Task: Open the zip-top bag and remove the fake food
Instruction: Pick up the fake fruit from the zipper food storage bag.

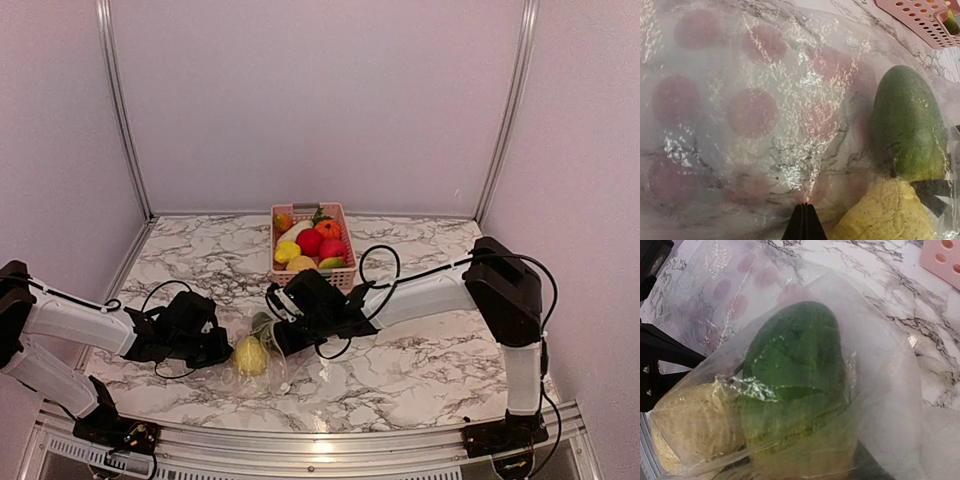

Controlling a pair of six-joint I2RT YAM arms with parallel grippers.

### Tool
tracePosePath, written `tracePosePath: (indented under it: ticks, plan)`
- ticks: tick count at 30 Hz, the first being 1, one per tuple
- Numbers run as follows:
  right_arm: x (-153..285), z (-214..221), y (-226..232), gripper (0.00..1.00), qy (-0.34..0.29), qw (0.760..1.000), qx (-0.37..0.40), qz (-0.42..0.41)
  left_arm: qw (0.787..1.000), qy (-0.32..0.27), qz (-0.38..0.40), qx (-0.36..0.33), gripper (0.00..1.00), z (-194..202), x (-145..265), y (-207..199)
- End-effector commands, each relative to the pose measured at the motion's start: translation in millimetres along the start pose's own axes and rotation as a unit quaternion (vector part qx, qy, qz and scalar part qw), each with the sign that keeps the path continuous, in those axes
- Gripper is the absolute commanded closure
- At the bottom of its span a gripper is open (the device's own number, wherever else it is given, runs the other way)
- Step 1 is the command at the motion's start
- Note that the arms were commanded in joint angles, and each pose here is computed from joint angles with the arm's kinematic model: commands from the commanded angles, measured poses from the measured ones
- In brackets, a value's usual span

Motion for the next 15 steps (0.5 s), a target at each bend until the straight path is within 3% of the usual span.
tracePosePath:
  ticks: [1,15]
  plan:
    - [24,-15,11,0.55,-0.012,1.0,0.008,-0.01,0.999,-0.018,-0.028,0.017,1.0,-6,1,23]
    - [66,1,27,0.55,0.004,0.998,0.021,-0.058,0.999,-0.025,-0.035,0.029,1.0,-12,-3,33]
Point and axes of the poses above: each gripper's point midway between its finger pads, its own x axis back along the fingers, its own y axis along the line the jaws close on, z = x × y, the point moved 1 cm from there along x, back along the fingers, and after that the axes turned 14 degrees about x, right-handed, at the moved point
